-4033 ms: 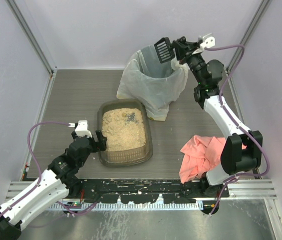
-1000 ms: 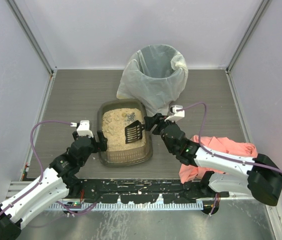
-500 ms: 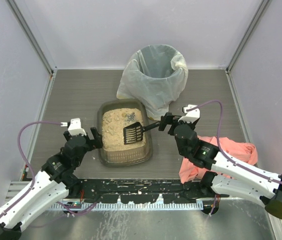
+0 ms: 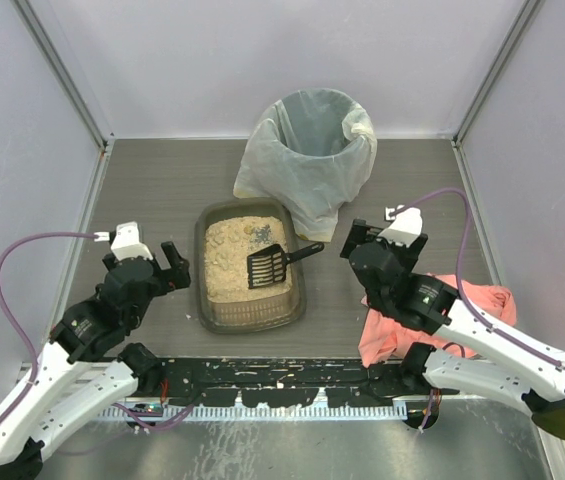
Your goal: Clean the litter box
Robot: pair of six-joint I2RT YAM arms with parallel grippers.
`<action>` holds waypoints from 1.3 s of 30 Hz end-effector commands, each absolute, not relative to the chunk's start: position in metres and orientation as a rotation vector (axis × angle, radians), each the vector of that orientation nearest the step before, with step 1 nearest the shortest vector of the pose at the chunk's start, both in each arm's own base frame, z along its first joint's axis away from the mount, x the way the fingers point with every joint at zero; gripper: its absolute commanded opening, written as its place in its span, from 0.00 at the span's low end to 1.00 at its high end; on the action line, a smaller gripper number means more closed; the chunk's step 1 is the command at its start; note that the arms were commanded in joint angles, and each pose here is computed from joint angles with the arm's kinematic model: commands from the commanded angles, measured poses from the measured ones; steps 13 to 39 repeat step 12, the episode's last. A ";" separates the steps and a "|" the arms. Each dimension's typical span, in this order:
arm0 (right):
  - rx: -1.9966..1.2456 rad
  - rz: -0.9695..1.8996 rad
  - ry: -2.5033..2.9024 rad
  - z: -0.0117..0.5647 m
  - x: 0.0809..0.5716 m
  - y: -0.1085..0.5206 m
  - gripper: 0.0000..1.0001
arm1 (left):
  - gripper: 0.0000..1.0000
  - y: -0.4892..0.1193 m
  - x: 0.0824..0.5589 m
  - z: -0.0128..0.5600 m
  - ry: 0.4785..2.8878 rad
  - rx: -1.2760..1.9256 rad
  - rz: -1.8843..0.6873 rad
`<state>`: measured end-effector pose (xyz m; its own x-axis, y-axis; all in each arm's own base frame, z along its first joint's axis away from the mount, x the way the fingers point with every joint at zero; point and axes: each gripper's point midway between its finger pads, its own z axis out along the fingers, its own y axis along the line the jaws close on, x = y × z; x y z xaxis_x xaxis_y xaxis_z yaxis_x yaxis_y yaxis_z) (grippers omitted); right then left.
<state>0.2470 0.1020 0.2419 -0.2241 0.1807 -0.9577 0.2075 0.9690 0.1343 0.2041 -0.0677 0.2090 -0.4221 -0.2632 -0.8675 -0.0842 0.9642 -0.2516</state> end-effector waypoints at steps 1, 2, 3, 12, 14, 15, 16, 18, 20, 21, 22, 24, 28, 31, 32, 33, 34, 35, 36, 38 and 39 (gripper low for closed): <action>0.307 0.011 1.775 0.247 0.238 0.090 1.00 | 0.98 -0.060 0.195 0.225 2.014 -0.257 -0.197; 0.312 0.023 1.768 0.248 0.236 0.088 1.00 | 0.98 -0.059 0.194 0.228 2.010 -0.256 -0.197; 0.316 0.032 1.761 0.249 0.235 0.086 1.00 | 0.98 -0.057 0.193 0.231 2.004 -0.256 -0.197; 0.379 0.094 1.704 0.254 0.227 0.072 1.00 | 0.98 -0.043 0.190 0.233 1.990 -0.233 -0.120; 0.379 0.094 1.704 0.254 0.227 0.072 1.00 | 0.98 -0.043 0.190 0.233 1.990 -0.233 -0.120; 0.379 0.094 1.704 0.254 0.227 0.072 1.00 | 0.98 -0.043 0.190 0.233 1.990 -0.233 -0.120; 0.379 0.094 1.704 0.254 0.227 0.072 1.00 | 0.98 -0.043 0.190 0.233 1.990 -0.233 -0.120; 0.379 0.094 1.704 0.254 0.227 0.072 1.00 | 0.98 -0.043 0.190 0.233 1.990 -0.233 -0.120; 0.379 0.094 1.704 0.254 0.227 0.072 1.00 | 0.98 -0.043 0.190 0.233 1.990 -0.233 -0.120; 0.379 0.094 1.704 0.254 0.227 0.072 1.00 | 0.98 -0.043 0.190 0.233 1.990 -0.233 -0.120; 0.379 0.094 1.704 0.254 0.227 0.072 1.00 | 0.98 -0.043 0.190 0.233 1.990 -0.233 -0.120; 0.379 0.094 1.704 0.254 0.227 0.072 1.00 | 0.98 -0.043 0.190 0.233 1.990 -0.233 -0.120; 0.379 0.094 1.704 0.254 0.227 0.072 1.00 | 0.98 -0.043 0.190 0.233 1.990 -0.233 -0.120; 0.379 0.094 1.704 0.254 0.227 0.072 1.00 | 0.98 -0.043 0.190 0.233 1.990 -0.233 -0.120; 0.379 0.094 1.704 0.254 0.227 0.072 1.00 | 0.98 -0.043 0.190 0.233 1.990 -0.233 -0.120; 0.379 0.094 1.704 0.254 0.227 0.072 1.00 | 0.98 -0.043 0.190 0.233 1.990 -0.233 -0.120; 0.379 0.094 1.704 0.254 0.227 0.072 1.00 | 0.98 -0.043 0.190 0.233 1.990 -0.233 -0.120; 0.379 0.094 1.704 0.254 0.227 0.072 1.00 | 0.98 -0.043 0.190 0.233 1.990 -0.233 -0.120; 0.379 0.094 1.704 0.254 0.227 0.072 1.00 | 0.98 -0.043 0.190 0.233 1.990 -0.233 -0.120; 0.379 0.094 1.704 0.254 0.227 0.072 1.00 | 0.98 -0.043 0.190 0.233 1.990 -0.233 -0.120; 0.379 0.094 1.704 0.254 0.227 0.072 1.00 | 0.98 -0.043 0.190 0.233 1.990 -0.233 -0.120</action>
